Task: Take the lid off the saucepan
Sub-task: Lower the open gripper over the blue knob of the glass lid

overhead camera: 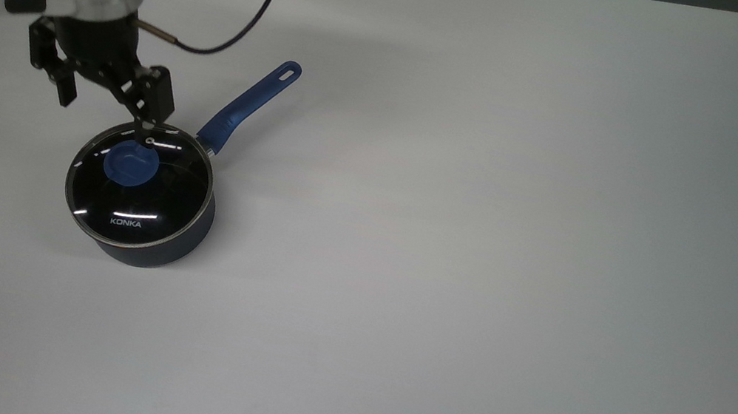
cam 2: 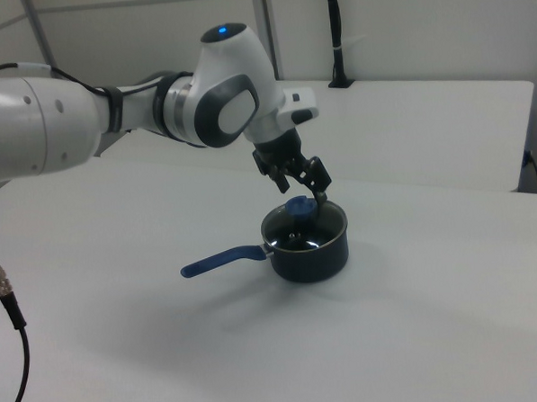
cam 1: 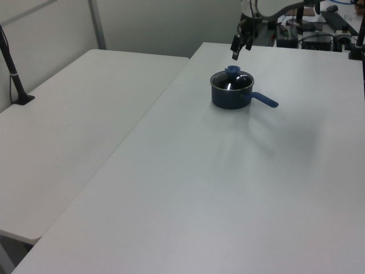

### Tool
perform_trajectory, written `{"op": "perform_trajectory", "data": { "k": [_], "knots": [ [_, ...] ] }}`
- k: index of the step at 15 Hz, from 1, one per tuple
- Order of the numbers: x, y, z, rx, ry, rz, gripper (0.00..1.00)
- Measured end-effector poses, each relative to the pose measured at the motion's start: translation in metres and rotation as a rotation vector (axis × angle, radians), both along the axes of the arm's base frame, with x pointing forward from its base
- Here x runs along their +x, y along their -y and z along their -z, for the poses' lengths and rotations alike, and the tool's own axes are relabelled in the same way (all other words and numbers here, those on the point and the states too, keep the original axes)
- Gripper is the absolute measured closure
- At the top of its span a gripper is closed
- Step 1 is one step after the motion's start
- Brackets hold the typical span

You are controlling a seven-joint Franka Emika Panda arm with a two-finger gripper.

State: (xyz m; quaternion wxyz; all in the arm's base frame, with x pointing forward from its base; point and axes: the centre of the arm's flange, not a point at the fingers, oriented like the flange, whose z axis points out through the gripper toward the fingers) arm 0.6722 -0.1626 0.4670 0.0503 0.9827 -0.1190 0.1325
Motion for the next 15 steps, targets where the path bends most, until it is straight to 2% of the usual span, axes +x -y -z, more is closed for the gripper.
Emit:
{"op": "perform_trajectory", "data": {
  "k": [7,15],
  "knots": [
    [0.015,-0.004,0.038,-0.011,0.007,-0.014,0.0],
    [0.018,-0.013,0.036,-0.004,0.013,-0.023,0.0]
  ]
}}
